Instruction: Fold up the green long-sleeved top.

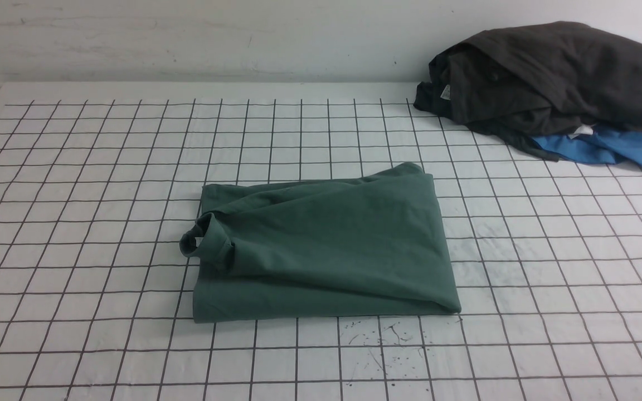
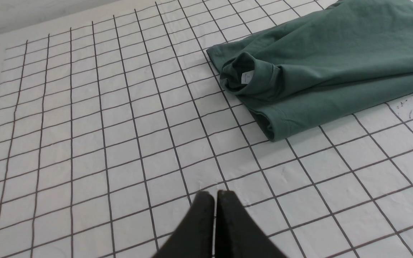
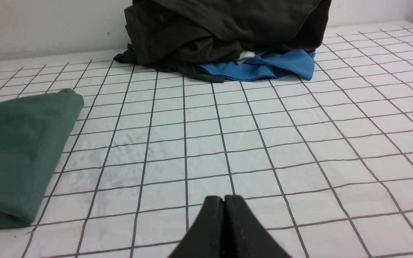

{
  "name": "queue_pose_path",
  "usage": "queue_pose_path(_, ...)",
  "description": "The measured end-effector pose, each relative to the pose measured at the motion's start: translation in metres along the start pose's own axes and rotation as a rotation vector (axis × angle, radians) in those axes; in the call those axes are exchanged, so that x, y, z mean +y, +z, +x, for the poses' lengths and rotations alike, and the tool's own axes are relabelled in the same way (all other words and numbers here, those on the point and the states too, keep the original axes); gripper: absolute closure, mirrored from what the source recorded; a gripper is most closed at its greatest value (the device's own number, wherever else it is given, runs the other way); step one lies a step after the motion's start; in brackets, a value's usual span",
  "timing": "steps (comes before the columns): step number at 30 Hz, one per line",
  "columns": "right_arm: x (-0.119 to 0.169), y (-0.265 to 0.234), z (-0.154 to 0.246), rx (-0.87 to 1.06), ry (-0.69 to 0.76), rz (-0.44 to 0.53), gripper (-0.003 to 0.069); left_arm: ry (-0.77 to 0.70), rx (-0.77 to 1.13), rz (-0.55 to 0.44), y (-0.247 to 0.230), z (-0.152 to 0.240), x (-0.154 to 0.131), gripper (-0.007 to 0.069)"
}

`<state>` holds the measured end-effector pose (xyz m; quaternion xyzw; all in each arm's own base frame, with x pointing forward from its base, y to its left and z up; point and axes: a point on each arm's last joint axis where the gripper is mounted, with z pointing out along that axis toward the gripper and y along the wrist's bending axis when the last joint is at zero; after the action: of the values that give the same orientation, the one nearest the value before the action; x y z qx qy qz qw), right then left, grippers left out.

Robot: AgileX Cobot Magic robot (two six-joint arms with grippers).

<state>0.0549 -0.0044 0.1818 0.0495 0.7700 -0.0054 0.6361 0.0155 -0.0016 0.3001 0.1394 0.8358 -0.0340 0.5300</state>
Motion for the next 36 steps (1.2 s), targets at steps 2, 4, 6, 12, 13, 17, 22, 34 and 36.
queue_pose_path(2, 0.000, 0.000, 0.000, 0.000, 0.000, 0.000, 0.0673, 0.000, 0.000, 0.000, 0.000, 0.000, 0.000, 0.0632)
queue_pose_path(4, 0.000, 0.000, 0.000, 0.000, 0.000, 0.000, 0.0673, 0.000, 0.000, 0.000, 0.000, 0.000, 0.000, 0.0632)
queue_pose_path(6, 0.000, 0.000, 0.000, 0.000, 0.000, 0.000, 0.0673, 0.000, 0.001, 0.000, 0.000, 0.000, 0.000, 0.0632)
queue_pose_path(12, 0.000, 0.000, 0.000, 0.000, 0.000, 0.000, 0.0673, 0.000, 0.002, 0.000, 0.000, 0.000, 0.000, 0.0632)
queue_pose_path(13, 0.000, 0.000, 0.000, 0.000, 0.000, 0.000, 0.0673, 0.000, 0.002, 0.000, 0.000, 0.000, 0.000, 0.0632)
queue_pose_path(17, 0.000, 0.000, 0.000, 0.000, 0.000, 0.000, 0.0673, 0.000, 0.002, 0.000, 0.000, 0.000, 0.000, 0.0632)
queue_pose_path(22, 0.000, 0.000, 0.000, 0.000, 0.000, 0.000, 0.0673, 0.000, 0.005, 0.000, 0.001, 0.001, 0.000, 0.0632)
queue_pose_path(34, 0.000, 0.000, 0.000, 0.000, 0.001, 0.000, 0.0673, -0.040, -0.378, -0.178, 0.048, 0.009, 0.005, 0.0632)
queue_pose_path(36, 0.000, 0.000, 0.000, 0.000, 0.001, 0.000, 0.0673, -0.052, -0.350, -0.223, 0.059, 0.027, 0.006, 0.0632)
